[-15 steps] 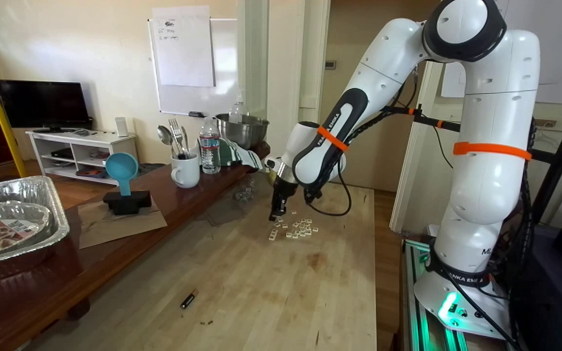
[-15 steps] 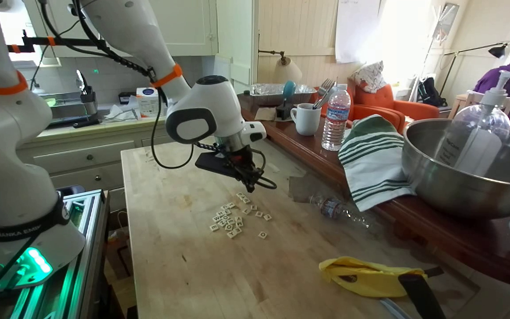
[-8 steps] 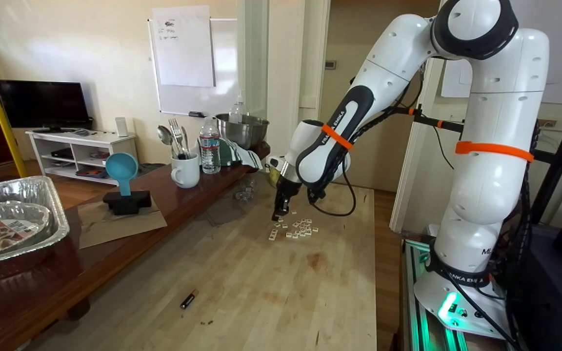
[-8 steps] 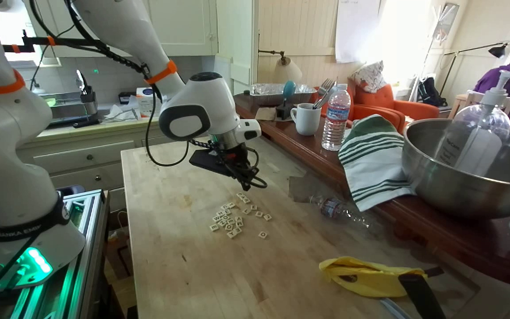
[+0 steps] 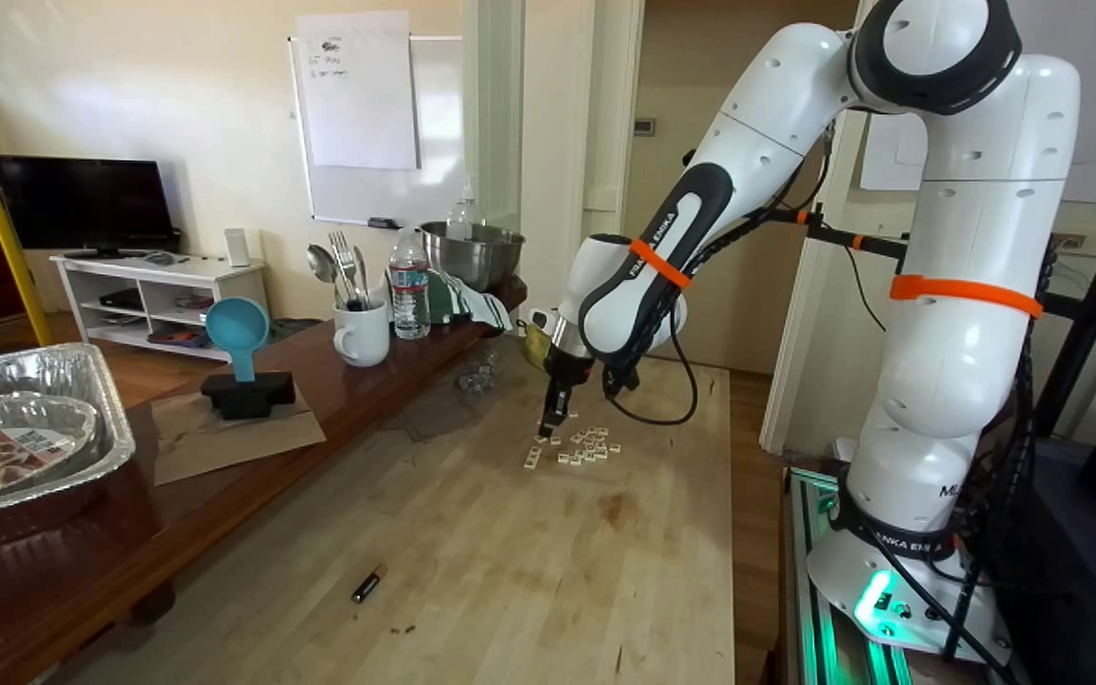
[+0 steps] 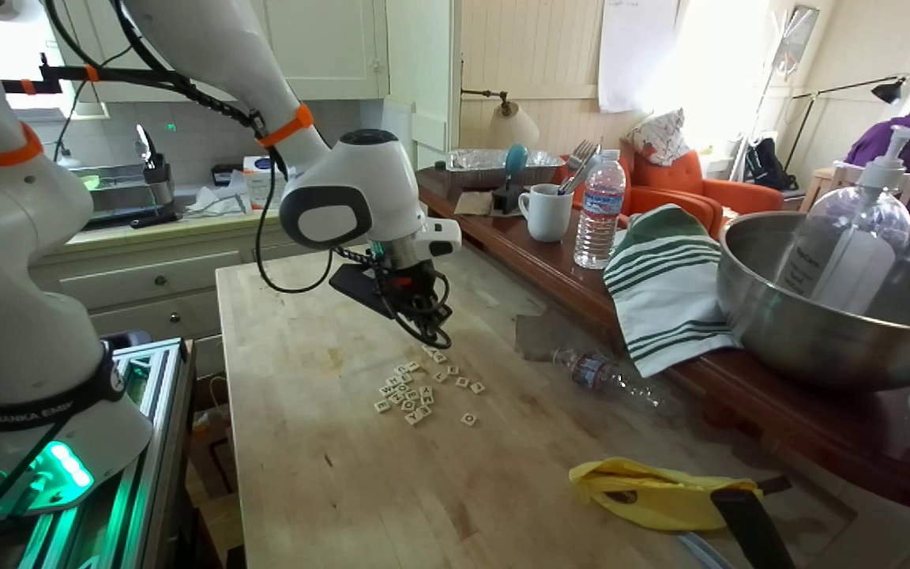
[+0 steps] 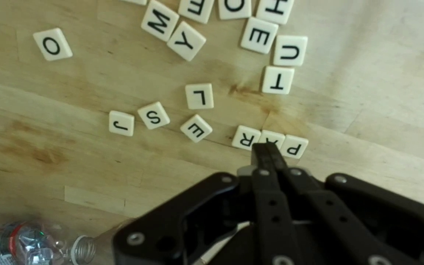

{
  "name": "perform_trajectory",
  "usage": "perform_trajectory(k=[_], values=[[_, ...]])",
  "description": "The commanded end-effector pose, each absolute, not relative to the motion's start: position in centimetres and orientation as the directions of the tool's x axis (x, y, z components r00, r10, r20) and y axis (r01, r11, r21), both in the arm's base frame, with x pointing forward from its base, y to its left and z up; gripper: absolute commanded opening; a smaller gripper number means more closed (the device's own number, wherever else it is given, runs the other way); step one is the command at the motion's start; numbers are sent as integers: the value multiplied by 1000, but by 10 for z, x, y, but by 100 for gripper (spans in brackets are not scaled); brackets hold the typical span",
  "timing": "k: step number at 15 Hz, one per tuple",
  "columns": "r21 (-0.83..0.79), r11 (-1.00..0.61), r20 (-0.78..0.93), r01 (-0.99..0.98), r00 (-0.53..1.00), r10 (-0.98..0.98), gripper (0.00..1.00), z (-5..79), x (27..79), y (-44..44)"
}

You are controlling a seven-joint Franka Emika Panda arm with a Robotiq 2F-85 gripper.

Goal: Create the word 'Part'.

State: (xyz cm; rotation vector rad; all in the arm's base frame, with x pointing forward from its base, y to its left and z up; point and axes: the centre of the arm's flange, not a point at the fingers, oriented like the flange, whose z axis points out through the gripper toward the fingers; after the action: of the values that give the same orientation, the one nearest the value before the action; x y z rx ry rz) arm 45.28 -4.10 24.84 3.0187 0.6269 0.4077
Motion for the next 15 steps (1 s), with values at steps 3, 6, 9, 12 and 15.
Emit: perform_trajectory(k=[3,6,9,12,15], values=[[50,-944,226,325,917,328,0,246,447,-35],[43,-957,223,288,930,291,0,243,446,-36],[24,-966,210,256,944,255,0,235,444,-38],[13,-972,194,235,953,233,0,226,440,-39],[15,-975,180,220,959,219,0,220,438,-44]])
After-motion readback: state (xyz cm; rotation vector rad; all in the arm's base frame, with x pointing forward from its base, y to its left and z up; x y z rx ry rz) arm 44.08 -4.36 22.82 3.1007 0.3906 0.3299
